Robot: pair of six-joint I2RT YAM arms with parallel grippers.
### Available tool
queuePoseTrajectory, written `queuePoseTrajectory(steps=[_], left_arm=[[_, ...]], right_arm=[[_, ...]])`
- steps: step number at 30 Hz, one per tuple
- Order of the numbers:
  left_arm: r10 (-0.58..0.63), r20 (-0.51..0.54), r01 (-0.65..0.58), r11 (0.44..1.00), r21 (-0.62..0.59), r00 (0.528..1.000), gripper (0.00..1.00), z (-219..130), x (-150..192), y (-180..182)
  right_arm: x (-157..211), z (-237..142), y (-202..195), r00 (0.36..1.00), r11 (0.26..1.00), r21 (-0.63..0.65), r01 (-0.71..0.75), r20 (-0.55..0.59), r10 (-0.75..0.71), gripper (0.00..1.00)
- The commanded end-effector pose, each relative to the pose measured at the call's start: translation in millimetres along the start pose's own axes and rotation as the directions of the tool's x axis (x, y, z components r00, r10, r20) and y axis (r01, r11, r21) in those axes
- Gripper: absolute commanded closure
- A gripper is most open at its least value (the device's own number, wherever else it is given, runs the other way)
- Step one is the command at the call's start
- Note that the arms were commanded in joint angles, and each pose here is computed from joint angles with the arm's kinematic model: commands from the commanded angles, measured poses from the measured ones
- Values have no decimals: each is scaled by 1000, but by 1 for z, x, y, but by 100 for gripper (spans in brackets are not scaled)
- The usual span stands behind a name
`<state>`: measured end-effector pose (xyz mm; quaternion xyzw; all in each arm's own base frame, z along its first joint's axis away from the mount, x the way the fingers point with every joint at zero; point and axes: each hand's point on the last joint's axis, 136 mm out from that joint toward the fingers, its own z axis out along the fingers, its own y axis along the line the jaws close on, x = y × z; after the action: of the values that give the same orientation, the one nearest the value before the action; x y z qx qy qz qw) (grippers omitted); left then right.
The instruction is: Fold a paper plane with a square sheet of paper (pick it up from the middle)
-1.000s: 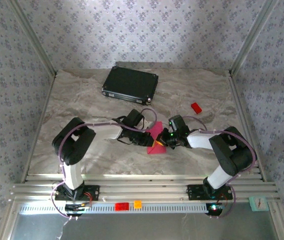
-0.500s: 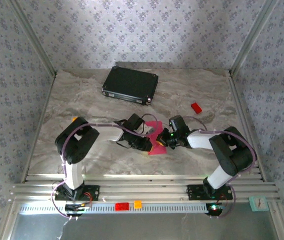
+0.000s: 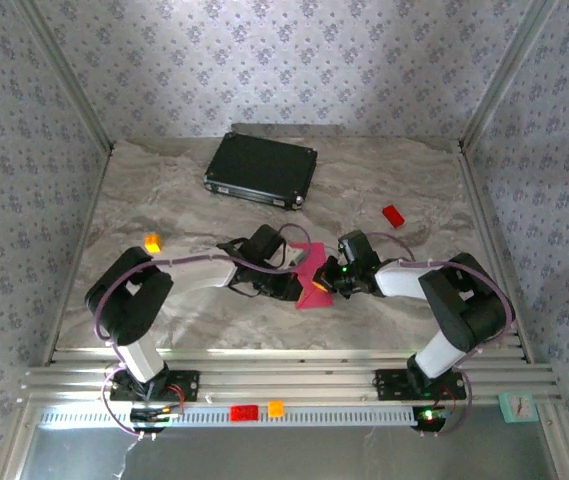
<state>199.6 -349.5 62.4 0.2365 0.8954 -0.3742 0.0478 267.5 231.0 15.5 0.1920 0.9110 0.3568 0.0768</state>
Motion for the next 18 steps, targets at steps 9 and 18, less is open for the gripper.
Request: queuePoseTrajectory(steps=[9, 18], left_arm=[[-49, -78, 54, 997, 59, 996, 91, 41, -12, 1], [-58, -185, 53, 998, -34, 981, 91, 40, 40, 28]], right_arm=[[28, 2, -83, 992, 956, 274, -104, -46, 121, 100], [30, 3, -86, 991, 956, 276, -103, -56, 123, 100]])
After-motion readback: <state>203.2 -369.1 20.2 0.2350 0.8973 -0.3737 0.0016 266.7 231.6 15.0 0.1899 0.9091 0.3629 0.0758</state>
